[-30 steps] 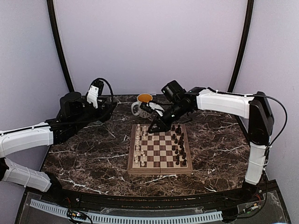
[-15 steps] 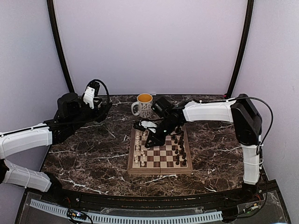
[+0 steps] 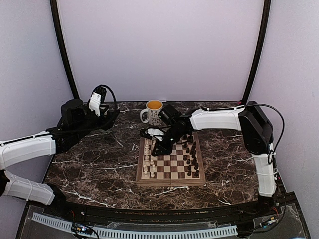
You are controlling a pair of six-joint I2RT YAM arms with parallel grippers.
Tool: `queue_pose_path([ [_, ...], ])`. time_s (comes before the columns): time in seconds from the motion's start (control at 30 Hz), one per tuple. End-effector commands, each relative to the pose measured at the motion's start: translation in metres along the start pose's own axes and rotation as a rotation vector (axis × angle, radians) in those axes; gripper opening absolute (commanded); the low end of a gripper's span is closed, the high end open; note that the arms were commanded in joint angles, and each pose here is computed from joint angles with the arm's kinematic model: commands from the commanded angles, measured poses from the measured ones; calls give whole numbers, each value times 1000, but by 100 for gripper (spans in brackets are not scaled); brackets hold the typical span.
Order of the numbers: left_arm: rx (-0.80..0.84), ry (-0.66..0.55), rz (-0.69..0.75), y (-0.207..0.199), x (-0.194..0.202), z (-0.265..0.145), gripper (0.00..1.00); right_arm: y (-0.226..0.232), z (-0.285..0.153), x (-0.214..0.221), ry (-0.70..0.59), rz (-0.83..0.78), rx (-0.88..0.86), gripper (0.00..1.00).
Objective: Set up the chess pieces on the board
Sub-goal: Place the pawn at e2.
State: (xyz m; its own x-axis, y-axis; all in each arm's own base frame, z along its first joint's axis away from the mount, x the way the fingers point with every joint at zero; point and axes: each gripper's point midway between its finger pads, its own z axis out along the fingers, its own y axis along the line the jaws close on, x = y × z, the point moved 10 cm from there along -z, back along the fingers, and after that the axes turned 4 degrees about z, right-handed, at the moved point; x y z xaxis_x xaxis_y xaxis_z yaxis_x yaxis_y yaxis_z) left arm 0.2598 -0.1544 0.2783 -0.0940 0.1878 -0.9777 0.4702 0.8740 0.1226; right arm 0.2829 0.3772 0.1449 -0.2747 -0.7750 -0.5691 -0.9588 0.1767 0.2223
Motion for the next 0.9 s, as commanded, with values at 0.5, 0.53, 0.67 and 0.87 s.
queue_pose_path([
  [0.5,13,-34,-5,3,-6,-3,59,4,13,-2,16,-17,-49,16],
  [0.53,14,-33,-5,3,-6,-3,59,4,13,-2,18,-16,-49,17],
  [0.67,15,-30,-6,3,-5,-3,59,5,10,-4,16,-10,-38,21],
  [0.87,19,-31,-5,2,-5,-3,59,7,-13,-14,-20,-17,-8,25],
])
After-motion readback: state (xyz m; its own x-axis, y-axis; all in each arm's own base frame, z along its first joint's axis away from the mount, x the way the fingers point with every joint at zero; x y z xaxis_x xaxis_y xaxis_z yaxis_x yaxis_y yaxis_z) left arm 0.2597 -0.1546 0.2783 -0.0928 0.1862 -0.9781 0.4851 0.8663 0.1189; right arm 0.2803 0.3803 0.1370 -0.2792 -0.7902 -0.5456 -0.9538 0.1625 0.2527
